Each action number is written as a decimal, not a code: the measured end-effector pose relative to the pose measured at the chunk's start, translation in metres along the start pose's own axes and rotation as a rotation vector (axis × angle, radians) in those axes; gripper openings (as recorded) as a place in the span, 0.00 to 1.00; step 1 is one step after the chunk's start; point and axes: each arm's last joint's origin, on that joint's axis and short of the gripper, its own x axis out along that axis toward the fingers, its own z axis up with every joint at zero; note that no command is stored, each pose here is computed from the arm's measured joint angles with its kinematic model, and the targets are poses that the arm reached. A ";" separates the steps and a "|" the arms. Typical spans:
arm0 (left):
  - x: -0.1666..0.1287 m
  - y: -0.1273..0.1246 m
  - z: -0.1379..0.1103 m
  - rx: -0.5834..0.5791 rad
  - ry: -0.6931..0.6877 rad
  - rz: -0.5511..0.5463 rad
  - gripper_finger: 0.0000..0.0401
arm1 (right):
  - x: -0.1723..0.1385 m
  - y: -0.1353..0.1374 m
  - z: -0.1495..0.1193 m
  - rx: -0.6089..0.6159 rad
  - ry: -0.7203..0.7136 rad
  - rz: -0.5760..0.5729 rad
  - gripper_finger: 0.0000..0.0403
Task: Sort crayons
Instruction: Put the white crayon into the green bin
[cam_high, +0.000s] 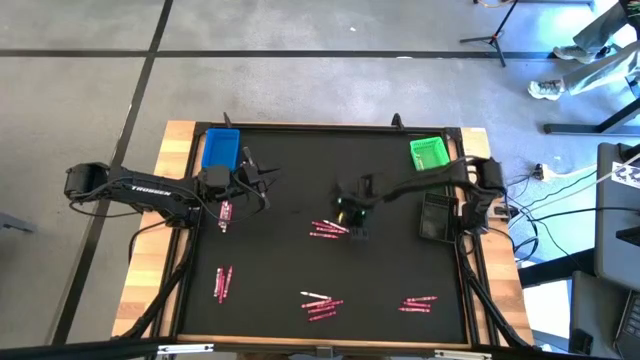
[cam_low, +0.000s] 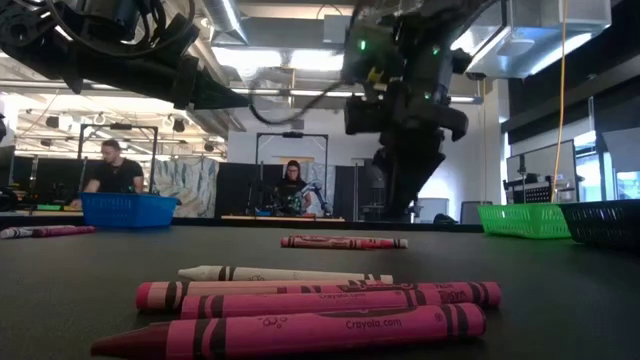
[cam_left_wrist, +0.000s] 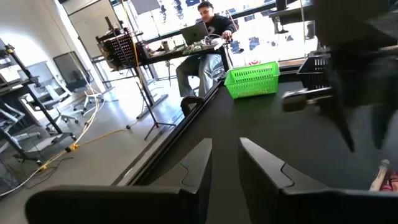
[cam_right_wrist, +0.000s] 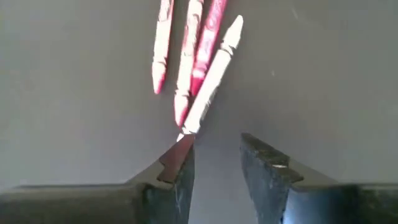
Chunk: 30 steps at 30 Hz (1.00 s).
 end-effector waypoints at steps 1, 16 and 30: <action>0.000 0.000 0.000 0.000 0.000 0.000 0.18 | 0.001 0.006 0.002 0.003 -0.009 -0.034 0.32; 0.000 0.000 0.000 0.000 0.001 -0.001 0.18 | 0.020 0.037 0.015 0.028 -0.120 -0.141 0.32; 0.000 0.000 0.000 0.000 0.000 -0.003 0.18 | 0.035 0.033 -0.004 0.056 -0.055 -0.214 0.32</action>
